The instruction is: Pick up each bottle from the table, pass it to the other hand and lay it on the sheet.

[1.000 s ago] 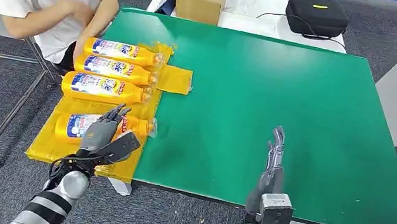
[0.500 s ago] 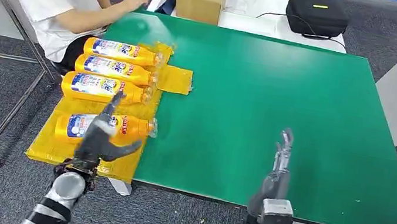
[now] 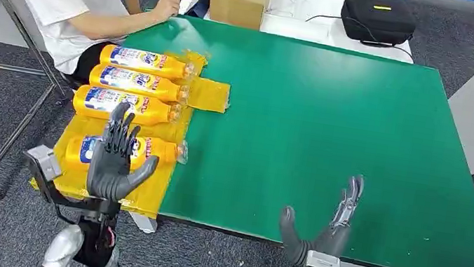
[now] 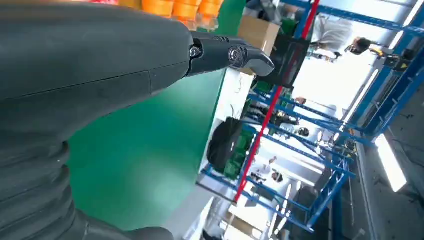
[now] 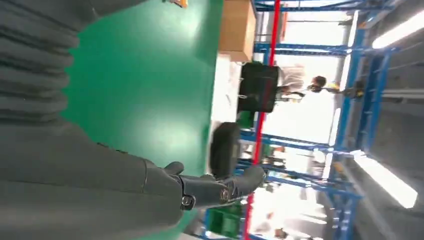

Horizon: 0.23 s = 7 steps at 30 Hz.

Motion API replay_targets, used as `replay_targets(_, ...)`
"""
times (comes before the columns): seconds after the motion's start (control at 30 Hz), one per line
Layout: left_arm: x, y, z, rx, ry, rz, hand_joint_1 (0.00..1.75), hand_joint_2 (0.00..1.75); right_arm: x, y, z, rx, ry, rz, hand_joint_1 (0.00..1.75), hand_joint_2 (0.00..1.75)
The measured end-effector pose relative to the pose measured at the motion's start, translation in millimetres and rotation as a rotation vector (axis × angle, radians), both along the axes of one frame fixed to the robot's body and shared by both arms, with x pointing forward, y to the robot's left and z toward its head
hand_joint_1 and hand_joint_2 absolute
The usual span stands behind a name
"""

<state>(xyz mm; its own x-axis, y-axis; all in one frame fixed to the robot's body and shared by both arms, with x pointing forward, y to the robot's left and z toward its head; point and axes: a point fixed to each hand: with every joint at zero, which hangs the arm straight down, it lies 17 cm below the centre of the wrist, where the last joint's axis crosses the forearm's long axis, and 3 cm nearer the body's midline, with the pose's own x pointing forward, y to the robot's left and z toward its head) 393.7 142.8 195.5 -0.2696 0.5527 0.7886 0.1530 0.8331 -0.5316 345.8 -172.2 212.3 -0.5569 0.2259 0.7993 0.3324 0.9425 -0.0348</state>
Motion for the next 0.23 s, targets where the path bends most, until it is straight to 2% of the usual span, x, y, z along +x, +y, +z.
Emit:
replay_targets(0.03, -4, -2, -1, 0.014, -0.007, 0.008, 0.0, 1.75, -1, 0, -2, -0.001, 0.006, -0.004, 0.0, 1.75)
replay_targets(0.17, -12, -6, -7, 0.046, -0.001, 0.022, 0.0, 1.75, -2, 5, -3, -0.026, 0.014, -0.023, 0.0, 1.75)
replay_targets(0.23, -14, -5, -10, 0.091, 0.001, 0.05, 0.0, 1.75, 4, 7, -14, 0.034, 0.076, 0.013, 0.0, 1.75)
